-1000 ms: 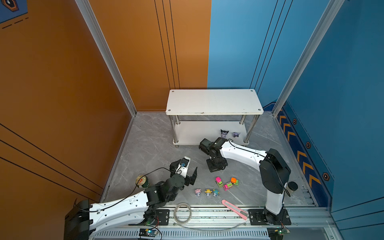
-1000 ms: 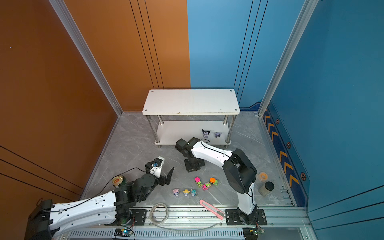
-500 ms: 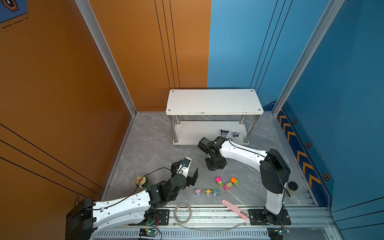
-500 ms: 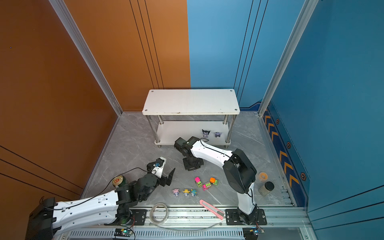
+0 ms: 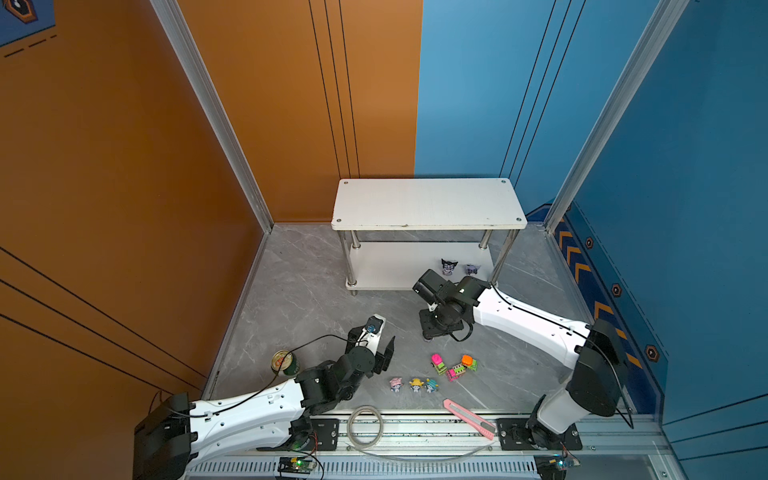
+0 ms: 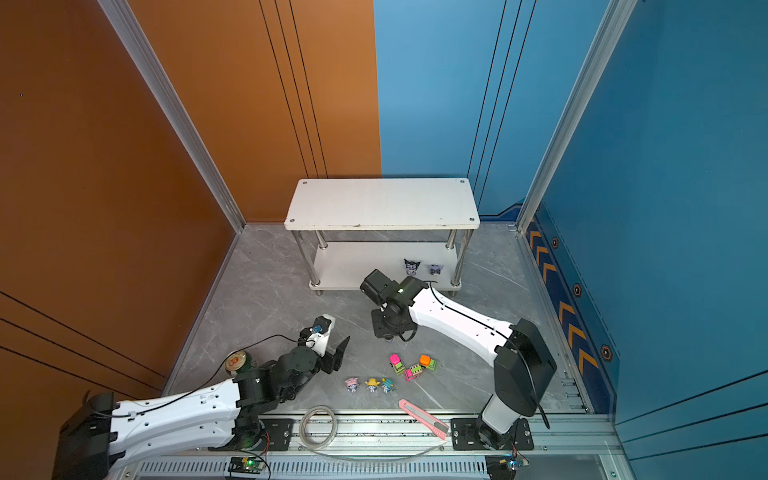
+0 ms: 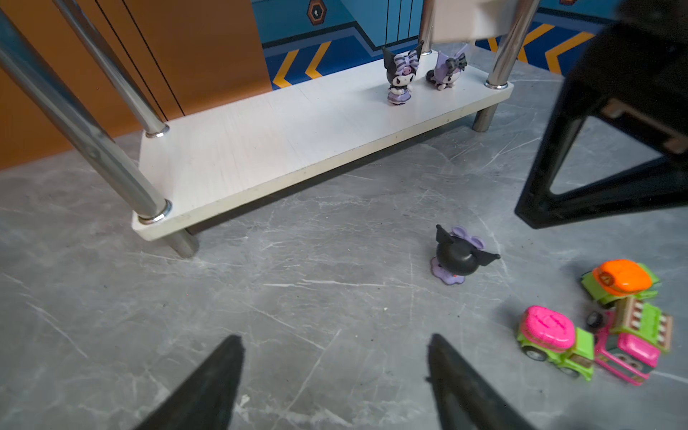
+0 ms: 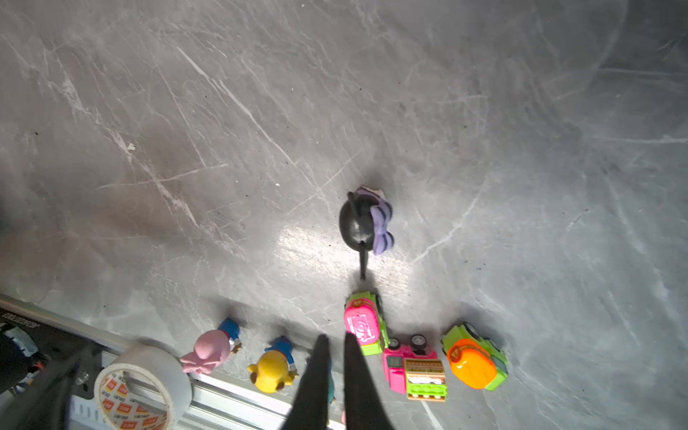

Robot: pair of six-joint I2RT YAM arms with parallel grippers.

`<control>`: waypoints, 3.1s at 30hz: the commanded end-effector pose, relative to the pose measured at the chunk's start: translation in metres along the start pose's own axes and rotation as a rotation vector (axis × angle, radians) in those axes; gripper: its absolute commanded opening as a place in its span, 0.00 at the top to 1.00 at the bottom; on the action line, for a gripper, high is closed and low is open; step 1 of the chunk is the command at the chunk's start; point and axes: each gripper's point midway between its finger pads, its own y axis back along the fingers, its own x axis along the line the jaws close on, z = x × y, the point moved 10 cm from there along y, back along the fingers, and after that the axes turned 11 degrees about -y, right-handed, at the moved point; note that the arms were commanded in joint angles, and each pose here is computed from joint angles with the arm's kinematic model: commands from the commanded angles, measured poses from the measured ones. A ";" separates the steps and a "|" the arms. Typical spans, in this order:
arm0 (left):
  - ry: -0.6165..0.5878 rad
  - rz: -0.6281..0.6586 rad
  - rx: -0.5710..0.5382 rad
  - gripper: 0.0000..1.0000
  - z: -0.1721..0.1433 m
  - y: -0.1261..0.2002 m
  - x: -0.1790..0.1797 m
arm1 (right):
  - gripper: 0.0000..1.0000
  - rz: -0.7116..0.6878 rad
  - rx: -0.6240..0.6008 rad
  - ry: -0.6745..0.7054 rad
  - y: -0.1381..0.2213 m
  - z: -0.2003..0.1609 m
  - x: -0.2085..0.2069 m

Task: Organize plastic toys on shelves
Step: Place the plastic toy at the center of the table, then pick up the plastic toy from the center of the table.

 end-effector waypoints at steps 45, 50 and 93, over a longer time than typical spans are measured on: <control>0.284 -0.247 0.128 0.64 0.023 -0.133 -0.033 | 1.00 0.247 -0.091 -0.241 -0.122 -0.034 -0.019; 0.282 -0.246 0.100 0.64 0.030 -0.131 -0.025 | 1.00 0.326 -0.074 -0.230 -0.127 -0.036 -0.005; 0.314 -0.136 0.108 0.53 0.005 -0.078 0.023 | 0.26 -0.019 -0.340 0.089 -0.089 -0.020 0.025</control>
